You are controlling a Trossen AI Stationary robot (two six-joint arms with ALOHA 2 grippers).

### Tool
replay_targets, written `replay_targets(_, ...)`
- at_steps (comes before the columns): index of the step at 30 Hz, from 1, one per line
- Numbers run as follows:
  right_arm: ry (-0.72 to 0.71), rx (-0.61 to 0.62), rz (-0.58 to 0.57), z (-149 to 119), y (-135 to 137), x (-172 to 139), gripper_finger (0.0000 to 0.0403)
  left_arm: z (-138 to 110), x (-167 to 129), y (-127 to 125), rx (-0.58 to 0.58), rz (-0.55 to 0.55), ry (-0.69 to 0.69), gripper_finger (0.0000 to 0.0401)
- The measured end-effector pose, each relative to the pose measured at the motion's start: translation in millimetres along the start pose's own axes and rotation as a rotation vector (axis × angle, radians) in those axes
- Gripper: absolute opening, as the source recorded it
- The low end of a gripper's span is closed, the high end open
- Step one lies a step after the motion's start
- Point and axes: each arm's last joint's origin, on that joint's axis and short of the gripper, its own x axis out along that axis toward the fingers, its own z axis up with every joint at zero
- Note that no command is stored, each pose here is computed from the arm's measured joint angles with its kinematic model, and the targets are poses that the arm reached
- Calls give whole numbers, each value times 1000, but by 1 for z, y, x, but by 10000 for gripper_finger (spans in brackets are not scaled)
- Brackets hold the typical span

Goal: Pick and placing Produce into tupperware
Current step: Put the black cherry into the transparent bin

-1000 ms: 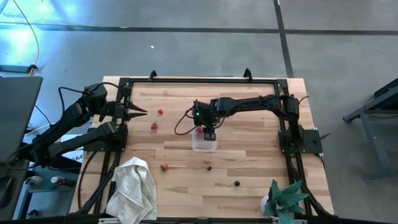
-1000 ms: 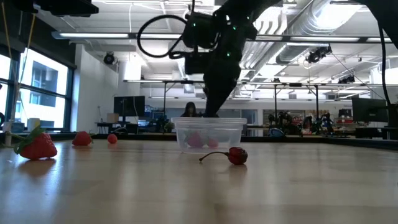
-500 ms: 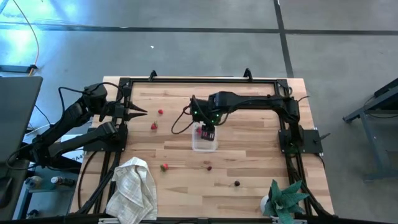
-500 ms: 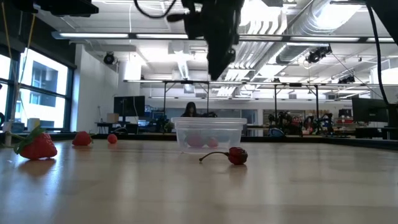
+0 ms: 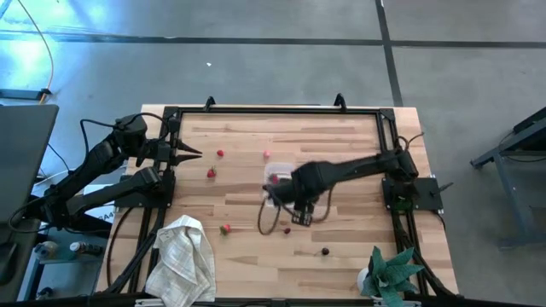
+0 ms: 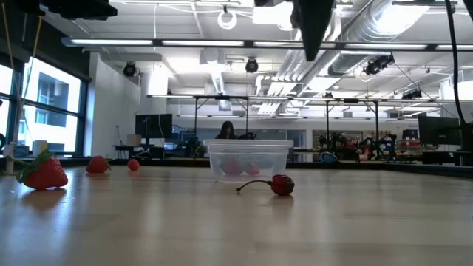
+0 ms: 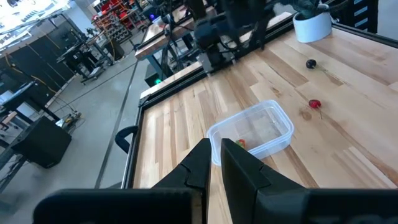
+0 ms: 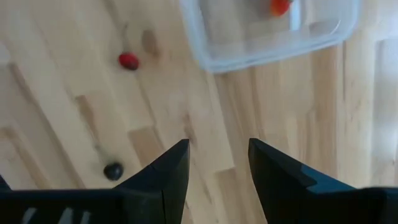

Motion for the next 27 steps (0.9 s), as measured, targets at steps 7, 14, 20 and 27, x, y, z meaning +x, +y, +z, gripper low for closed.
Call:
replay_targets(7,-96,-57,-76,-42,50,-18,155,0,0,0,0,0,0,28)
replay_targets(14,-279,-115,-92,-111,100,-49,155,0,0,0,0,0,0,28)
replay_targets(20,-349,-102,4,-161,137,-58,155,0,0,0,0,0,0,28)
replay_targets(27,-422,-97,127,-161,150,-64,155,0,0,0,0,0,0,28)
